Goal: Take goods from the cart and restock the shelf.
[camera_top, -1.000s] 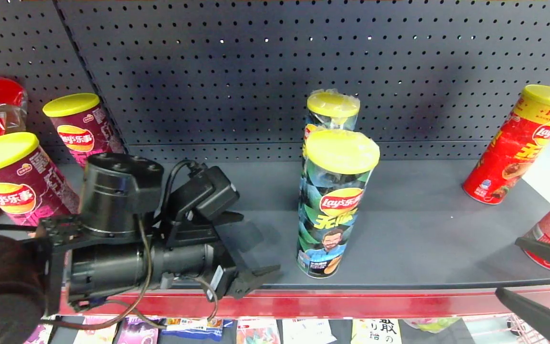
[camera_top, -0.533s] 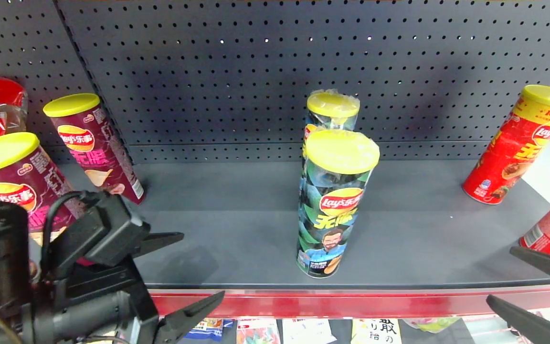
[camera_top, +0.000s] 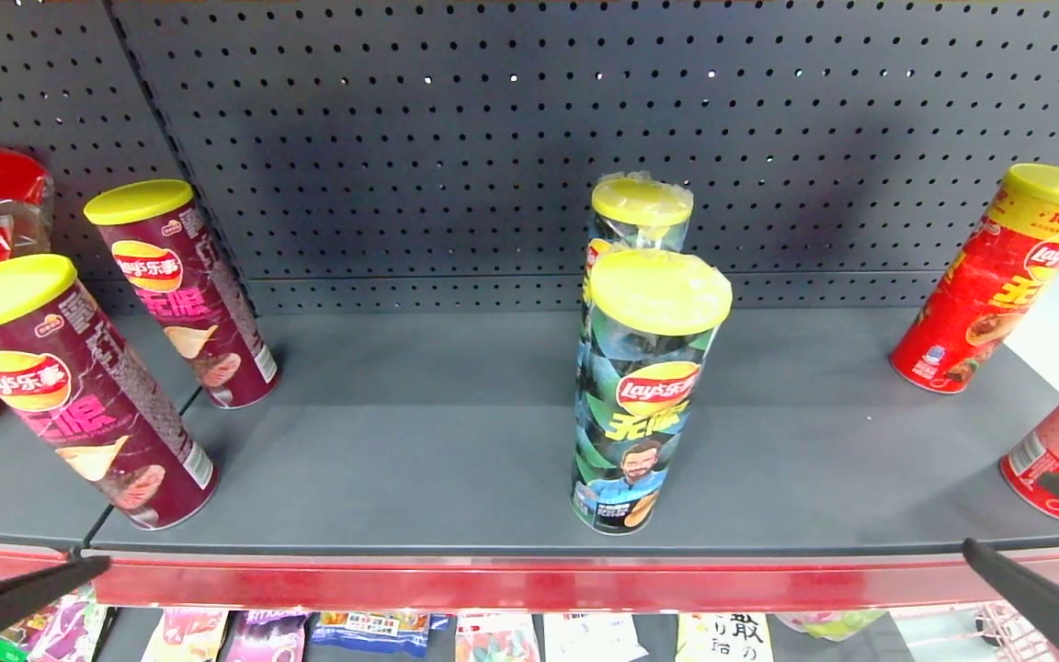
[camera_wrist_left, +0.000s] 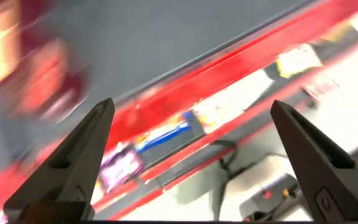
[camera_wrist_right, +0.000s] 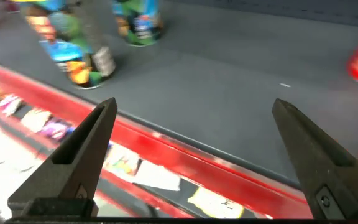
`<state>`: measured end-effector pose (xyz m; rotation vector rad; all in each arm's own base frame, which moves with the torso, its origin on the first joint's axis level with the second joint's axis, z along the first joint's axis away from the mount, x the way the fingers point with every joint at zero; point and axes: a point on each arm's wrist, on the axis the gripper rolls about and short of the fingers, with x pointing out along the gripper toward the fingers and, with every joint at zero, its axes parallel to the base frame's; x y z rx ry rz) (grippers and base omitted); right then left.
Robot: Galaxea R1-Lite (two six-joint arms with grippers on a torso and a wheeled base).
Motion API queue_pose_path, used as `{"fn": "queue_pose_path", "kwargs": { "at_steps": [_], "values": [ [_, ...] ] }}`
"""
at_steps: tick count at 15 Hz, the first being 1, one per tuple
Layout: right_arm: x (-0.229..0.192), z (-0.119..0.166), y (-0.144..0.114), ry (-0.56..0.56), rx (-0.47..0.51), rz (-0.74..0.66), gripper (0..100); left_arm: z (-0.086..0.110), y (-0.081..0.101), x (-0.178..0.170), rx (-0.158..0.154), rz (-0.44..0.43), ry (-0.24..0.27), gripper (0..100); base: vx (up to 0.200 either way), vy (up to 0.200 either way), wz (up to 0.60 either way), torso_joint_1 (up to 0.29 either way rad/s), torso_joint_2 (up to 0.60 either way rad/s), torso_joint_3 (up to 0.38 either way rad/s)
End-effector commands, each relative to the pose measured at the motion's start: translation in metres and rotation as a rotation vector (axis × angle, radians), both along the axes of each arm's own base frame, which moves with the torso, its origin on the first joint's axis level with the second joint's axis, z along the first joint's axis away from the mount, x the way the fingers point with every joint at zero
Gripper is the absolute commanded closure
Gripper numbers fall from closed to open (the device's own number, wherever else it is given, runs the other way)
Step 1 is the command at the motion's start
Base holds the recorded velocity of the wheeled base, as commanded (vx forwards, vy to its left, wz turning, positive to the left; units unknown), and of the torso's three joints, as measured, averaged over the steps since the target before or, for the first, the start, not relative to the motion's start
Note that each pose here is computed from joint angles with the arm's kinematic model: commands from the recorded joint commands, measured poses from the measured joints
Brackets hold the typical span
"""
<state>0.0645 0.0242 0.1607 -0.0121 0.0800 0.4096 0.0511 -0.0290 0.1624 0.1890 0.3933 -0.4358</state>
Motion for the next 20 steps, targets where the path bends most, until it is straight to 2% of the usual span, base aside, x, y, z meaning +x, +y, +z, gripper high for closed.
{"fn": "queue_pose_path", "kwargs": {
  "at_steps": [1, 2, 4, 5, 7, 8, 9, 10, 11, 12, 13, 14, 15, 17, 18, 19, 20],
  "values": [
    [-0.014, 0.001, -0.007, -0.032, 0.007, -0.095, 0, -0.004, 0.030, -0.044, -0.046, 0.261, -0.099, 0, 0.000, 0.000, 0.00, 0.000, 0.00, 0.000],
    [-0.019, 0.004, -0.010, -0.027, -0.001, -0.149, 0, -0.007, 0.033, -0.051, -0.043, 0.312, -0.099, 0, 0.000, 0.000, 0.00, 0.000, 0.00, 0.000],
    [-0.046, 0.012, -0.025, 0.080, -0.059, -0.393, 0, -0.020, 0.034, -0.074, -0.030, 0.514, -0.094, 0, 0.000, 0.000, 0.00, 0.000, 0.00, 0.000],
    [-0.058, 0.013, -0.028, 0.135, -0.079, -0.470, 0, -0.028, 0.032, -0.081, -0.027, 0.596, -0.091, 0, 0.000, 0.000, 0.00, 0.000, 0.00, 0.000],
    [-0.068, 0.011, -0.030, 0.223, -0.097, -0.604, 0, -0.044, 0.028, -0.089, -0.045, 0.709, -0.066, 0, 0.000, 0.000, 0.00, 0.000, 0.00, 0.000],
    [-0.067, 0.001, -0.029, 0.278, -0.097, -0.681, 0, -0.062, 0.026, -0.094, -0.061, 0.698, -0.083, 0, 0.000, 0.000, 0.00, 0.000, 0.00, 0.000],
    [-0.069, -0.014, -0.027, 0.291, -0.088, -0.626, 0, -0.066, 0.026, -0.092, -0.078, 0.688, -0.087, 0, 0.000, 0.000, 0.00, 0.000, 0.00, 0.000],
    [-0.078, -0.031, -0.025, 0.218, -0.067, -0.549, 0, -0.063, 0.026, -0.089, -0.104, 0.678, -0.132, 0, 0.000, 0.000, 0.00, 0.000, 0.00, 0.000],
    [-0.081, -0.045, -0.024, 0.186, -0.059, -0.483, 0, -0.065, 0.026, -0.087, -0.119, 0.654, -0.144, 0, 0.000, 0.000, 0.00, 0.000, 0.00, 0.000],
    [-0.087, -0.071, -0.023, 0.092, -0.051, -0.361, 0, -0.070, 0.025, -0.083, -0.143, 0.596, -0.148, 0, 0.000, 0.000, 0.00, 0.000, 0.00, 0.000],
    [-0.089, -0.073, -0.023, 0.011, -0.034, -0.295, 0, -0.070, 0.024, -0.080, -0.171, 0.528, -0.177, 0, 0.000, 0.000, 0.00, 0.000, 0.00, 0.000],
    [-0.088, -0.076, -0.023, -0.018, -0.026, -0.331, 0, -0.073, 0.024, -0.077, -0.177, 0.490, -0.197, 0, 0.000, 0.000, 0.00, 0.000, 0.00, 0.000],
    [-0.091, -0.077, -0.023, -0.074, -0.018, -0.345, 0, -0.074, 0.024, -0.073, -0.176, 0.482, -0.246, 0, 0.000, 0.000, 0.00, 0.000, 0.00, 0.000],
    [-0.087, -0.085, -0.023, -0.092, -0.019, -0.371, 0, -0.083, 0.025, -0.067, -0.154, 0.485, -0.307, 0, 0.000, 0.000, 0.00, 0.000, 0.00, 0.000],
    [-0.087, -0.084, -0.024, -0.090, -0.012, -0.383, 0, -0.085, 0.027, -0.067, -0.131, 0.568, -0.313, 0, 0.000, 0.000, 0.00, 0.000, 0.00, 0.000],
    [-0.087, -0.085, -0.023, -0.079, -0.011, -0.361, 0, -0.085, 0.027, -0.067, -0.139, 0.576, -0.312, 0, 0.000, 0.000, 0.00, 0.000, 0.00, 0.000],
    [-0.086, -0.084, -0.023, -0.068, -0.010, -0.352, 0, -0.085, 0.026, -0.067, -0.148, 0.541, -0.309, 0, 0.000, 0.000, 0.00, 0.000, 0.00, 0.000]
  ]
}}
